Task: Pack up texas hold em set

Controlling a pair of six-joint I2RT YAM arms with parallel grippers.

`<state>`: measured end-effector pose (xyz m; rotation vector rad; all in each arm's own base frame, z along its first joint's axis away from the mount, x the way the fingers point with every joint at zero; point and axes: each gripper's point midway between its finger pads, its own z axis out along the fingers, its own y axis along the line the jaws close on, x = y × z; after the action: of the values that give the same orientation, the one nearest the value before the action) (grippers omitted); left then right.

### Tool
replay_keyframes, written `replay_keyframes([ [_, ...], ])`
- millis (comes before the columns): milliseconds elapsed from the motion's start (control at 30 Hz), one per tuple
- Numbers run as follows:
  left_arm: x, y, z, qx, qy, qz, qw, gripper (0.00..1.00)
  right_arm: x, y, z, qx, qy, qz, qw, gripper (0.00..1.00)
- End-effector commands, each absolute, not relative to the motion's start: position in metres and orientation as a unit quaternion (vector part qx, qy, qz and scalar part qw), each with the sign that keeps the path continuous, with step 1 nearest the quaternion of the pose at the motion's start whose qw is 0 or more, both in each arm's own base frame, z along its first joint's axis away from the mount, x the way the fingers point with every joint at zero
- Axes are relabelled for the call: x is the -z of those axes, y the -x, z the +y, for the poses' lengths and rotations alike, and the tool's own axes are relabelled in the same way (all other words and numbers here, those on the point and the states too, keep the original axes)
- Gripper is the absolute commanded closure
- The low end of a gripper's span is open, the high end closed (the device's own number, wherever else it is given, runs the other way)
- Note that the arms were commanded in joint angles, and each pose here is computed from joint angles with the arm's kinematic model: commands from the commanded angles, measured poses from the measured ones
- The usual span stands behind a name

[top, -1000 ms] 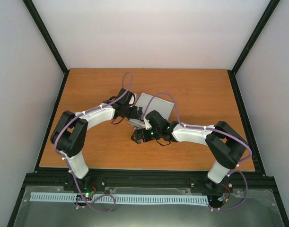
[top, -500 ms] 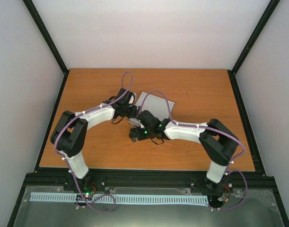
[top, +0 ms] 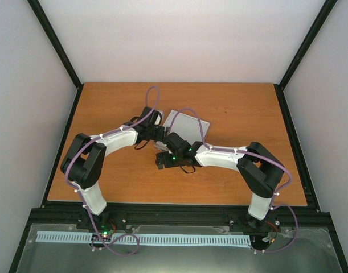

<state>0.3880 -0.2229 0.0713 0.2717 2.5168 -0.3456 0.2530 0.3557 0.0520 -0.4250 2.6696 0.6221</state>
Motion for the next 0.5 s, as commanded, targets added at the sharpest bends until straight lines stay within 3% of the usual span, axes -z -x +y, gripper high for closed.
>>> replay_keyframes([
  [0, -0.052, -0.363, -0.216, 0.114, -0.123, 0.955, 0.245, 0.0, -0.013, -0.247, 0.332, -0.166, 0.121, 0.968, 0.143, 0.0],
  [467, -0.062, -0.355, -0.21, 0.119, -0.119, 0.95, 0.264, 0.0, 0.011, -0.24, 0.315, -0.198, 0.052, 0.968, 0.142, 0.0],
])
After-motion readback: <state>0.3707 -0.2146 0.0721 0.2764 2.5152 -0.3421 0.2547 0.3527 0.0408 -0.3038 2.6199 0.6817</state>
